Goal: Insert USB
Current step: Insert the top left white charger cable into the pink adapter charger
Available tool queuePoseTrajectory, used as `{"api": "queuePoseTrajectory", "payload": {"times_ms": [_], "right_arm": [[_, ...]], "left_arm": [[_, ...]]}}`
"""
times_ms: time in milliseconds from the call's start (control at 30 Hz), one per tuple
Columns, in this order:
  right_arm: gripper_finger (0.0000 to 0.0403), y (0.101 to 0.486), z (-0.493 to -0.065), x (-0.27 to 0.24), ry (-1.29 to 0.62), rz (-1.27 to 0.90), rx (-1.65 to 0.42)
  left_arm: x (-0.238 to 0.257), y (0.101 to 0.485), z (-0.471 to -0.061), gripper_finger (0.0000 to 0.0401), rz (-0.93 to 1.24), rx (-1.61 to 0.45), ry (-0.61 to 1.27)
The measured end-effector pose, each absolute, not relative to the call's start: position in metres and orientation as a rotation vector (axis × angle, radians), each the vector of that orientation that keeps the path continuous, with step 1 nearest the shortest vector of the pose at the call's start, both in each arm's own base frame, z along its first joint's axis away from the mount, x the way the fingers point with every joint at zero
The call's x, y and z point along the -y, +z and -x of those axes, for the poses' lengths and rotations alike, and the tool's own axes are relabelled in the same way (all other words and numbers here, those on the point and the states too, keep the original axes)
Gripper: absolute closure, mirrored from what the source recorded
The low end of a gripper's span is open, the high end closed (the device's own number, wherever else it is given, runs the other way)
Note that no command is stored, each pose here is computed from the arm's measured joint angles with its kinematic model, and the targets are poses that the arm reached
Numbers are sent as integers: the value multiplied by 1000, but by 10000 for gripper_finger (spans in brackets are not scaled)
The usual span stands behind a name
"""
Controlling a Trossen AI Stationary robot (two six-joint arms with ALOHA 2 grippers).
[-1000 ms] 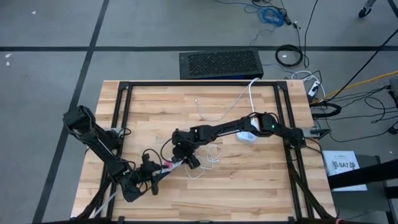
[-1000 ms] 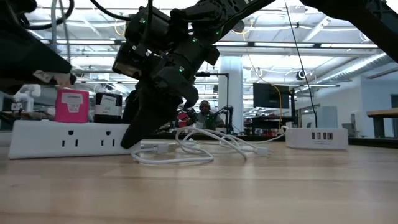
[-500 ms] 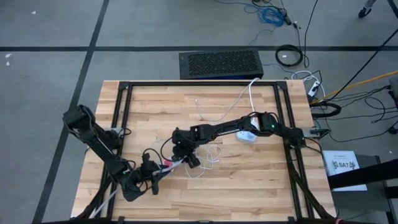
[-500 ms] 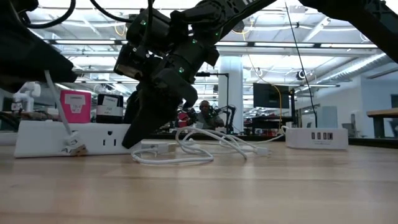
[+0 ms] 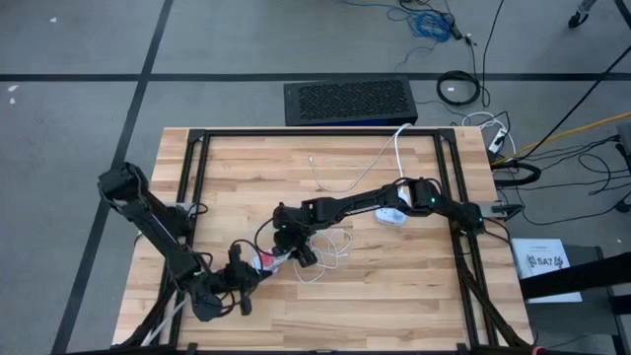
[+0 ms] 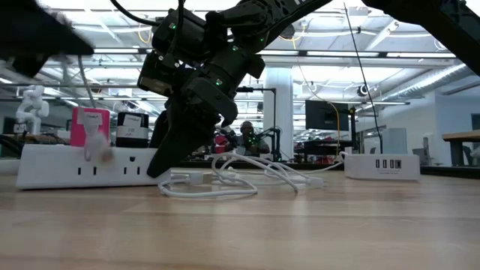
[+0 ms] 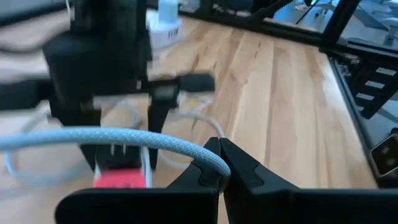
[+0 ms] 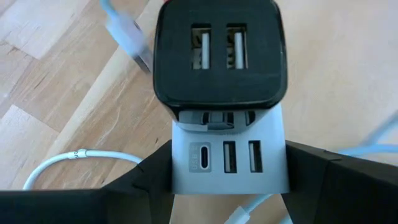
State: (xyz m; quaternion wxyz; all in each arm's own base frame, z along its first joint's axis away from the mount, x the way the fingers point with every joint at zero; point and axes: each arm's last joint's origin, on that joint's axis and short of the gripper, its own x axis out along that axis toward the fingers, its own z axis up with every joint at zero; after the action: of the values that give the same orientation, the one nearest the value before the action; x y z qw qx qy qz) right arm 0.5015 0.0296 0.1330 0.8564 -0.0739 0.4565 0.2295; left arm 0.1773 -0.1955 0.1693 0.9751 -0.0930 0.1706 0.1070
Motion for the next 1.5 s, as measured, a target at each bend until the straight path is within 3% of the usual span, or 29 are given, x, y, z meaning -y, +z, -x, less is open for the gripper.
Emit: {"api": "queuePoseTrajectory", "payload": {"times_ms": [267, 633, 1033, 1233, 1500], "right_arm": [[208, 133, -501, -30, 484, 151, -962], [208, 133, -501, -30, 489, 148, -962], [205, 140, -498, -30, 467, 98, -986], [125, 157, -492, -29, 451, 99, -991], [165, 205, -483, -28, 452, 125, -904]], "left_arm": [[176, 223, -173, 397, 68, -399, 280], [148, 266, -166, 398, 204, -487, 257], [144, 271, -163, 399, 228, -488, 238], [145, 271, -164, 399, 226, -481, 244], [145, 271, -163, 399, 221, -464, 253]]}}
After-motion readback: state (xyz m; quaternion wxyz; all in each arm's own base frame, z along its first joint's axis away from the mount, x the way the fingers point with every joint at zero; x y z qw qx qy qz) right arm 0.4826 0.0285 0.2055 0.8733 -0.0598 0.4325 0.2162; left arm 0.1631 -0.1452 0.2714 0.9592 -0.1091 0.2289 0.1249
